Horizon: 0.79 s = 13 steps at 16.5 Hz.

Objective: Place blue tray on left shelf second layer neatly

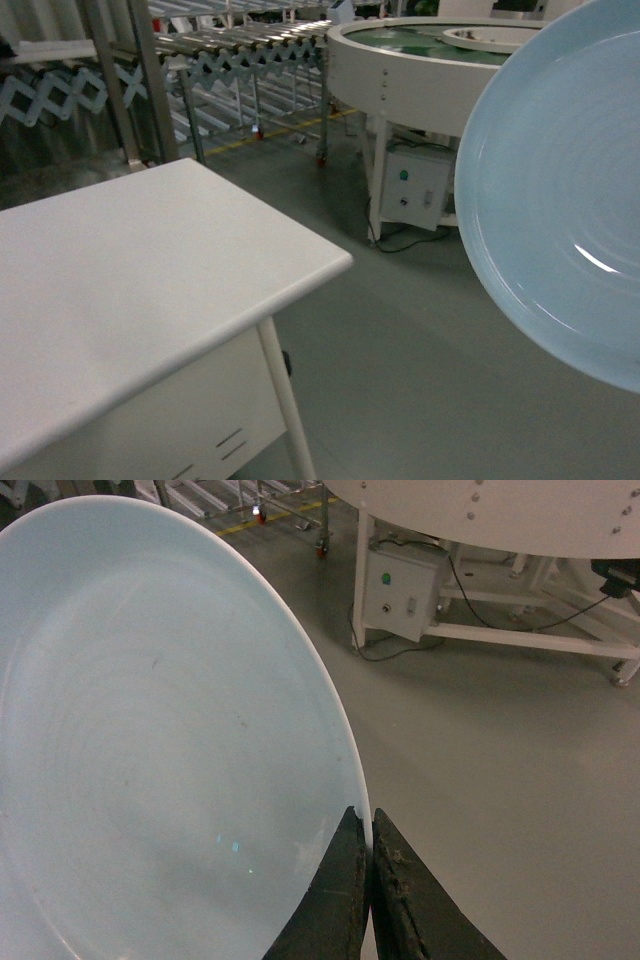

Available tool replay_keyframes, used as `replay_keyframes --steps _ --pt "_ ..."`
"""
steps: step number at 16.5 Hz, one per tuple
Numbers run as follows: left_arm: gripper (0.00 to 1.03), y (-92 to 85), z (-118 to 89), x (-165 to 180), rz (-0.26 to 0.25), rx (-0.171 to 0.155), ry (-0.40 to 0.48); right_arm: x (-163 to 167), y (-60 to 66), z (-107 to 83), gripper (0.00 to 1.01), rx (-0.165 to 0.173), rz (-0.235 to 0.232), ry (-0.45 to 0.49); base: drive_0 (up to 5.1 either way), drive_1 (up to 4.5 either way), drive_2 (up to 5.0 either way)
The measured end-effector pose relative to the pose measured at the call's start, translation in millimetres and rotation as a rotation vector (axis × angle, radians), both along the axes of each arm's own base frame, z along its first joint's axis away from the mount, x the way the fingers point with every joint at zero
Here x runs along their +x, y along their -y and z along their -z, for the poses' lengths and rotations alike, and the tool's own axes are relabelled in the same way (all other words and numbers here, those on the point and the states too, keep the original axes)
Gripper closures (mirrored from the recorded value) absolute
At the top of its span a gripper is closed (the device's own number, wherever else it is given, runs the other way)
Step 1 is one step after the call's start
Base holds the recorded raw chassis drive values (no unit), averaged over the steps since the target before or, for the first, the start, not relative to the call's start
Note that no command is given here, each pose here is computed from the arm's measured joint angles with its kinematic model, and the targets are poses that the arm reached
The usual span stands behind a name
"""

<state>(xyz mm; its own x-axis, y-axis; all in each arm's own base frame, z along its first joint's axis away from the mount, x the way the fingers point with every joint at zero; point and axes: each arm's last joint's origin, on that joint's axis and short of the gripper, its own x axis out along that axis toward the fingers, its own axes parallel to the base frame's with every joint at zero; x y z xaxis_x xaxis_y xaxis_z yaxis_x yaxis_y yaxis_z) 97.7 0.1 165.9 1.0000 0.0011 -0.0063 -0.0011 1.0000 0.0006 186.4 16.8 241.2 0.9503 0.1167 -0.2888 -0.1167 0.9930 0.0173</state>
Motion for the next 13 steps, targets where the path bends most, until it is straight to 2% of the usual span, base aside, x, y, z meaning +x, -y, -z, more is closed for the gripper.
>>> replay_keyframes --steps 13 --pt "0.05 0.0 -0.3 0.0 0.000 0.000 0.003 0.0 0.0 0.5 0.99 0.000 -0.001 -0.005 3.5 -3.97 -4.0"
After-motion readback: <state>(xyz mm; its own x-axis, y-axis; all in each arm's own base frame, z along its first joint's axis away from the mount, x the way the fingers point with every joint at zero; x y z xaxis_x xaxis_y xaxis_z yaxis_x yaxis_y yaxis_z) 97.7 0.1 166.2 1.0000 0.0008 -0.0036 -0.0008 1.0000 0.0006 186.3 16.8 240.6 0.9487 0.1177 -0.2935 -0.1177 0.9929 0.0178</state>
